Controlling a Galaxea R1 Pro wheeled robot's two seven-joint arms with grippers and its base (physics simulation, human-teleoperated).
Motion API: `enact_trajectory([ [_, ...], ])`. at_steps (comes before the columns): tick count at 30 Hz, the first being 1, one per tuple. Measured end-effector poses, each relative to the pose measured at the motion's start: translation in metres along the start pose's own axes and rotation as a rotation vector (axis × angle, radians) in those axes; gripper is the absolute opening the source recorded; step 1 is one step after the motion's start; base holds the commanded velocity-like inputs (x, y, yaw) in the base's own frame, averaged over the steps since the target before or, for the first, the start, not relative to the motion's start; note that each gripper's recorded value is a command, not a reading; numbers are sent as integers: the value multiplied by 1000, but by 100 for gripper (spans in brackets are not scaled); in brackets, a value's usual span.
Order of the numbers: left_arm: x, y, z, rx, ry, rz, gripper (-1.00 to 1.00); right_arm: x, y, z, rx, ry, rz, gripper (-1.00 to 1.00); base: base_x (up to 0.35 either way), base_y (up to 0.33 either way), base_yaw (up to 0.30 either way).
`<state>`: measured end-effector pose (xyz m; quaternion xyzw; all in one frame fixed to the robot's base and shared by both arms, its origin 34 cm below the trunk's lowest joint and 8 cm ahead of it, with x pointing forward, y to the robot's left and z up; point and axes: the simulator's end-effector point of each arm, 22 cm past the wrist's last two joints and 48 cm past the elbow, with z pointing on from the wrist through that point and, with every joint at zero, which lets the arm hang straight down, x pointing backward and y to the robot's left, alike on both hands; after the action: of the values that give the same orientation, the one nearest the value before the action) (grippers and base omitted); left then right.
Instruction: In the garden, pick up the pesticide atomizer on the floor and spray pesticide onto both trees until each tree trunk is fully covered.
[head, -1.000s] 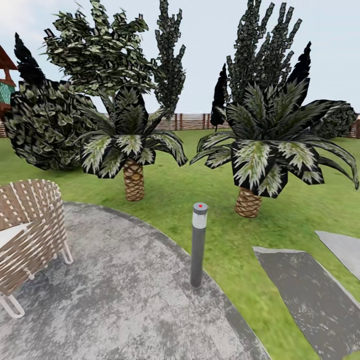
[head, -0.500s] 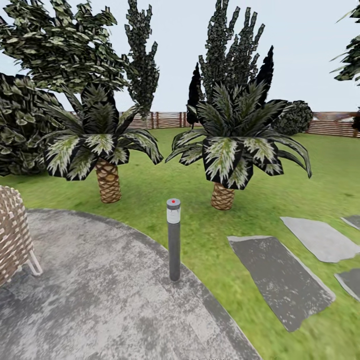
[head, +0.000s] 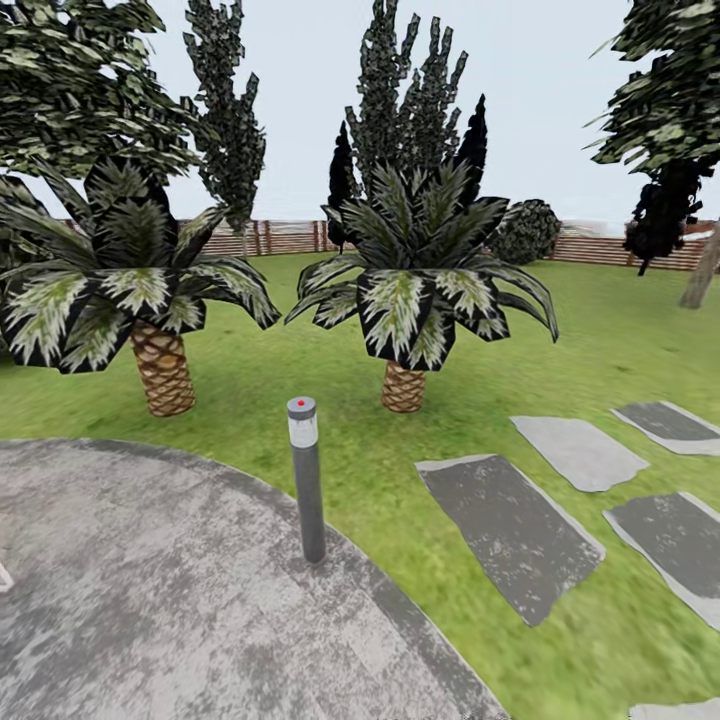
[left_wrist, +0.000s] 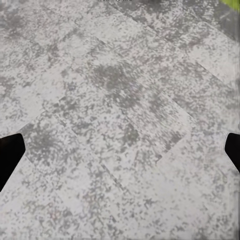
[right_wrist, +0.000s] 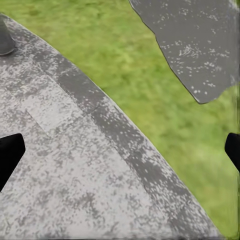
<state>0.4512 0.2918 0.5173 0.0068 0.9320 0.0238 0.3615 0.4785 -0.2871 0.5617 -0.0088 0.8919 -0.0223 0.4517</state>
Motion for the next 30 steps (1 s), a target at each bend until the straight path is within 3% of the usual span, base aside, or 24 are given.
enact_trajectory([
  [30, 46, -2, 36, -1, 19, 0, 100, 51, 3, 27, -1, 18, -1, 100, 0, 0, -296],
])
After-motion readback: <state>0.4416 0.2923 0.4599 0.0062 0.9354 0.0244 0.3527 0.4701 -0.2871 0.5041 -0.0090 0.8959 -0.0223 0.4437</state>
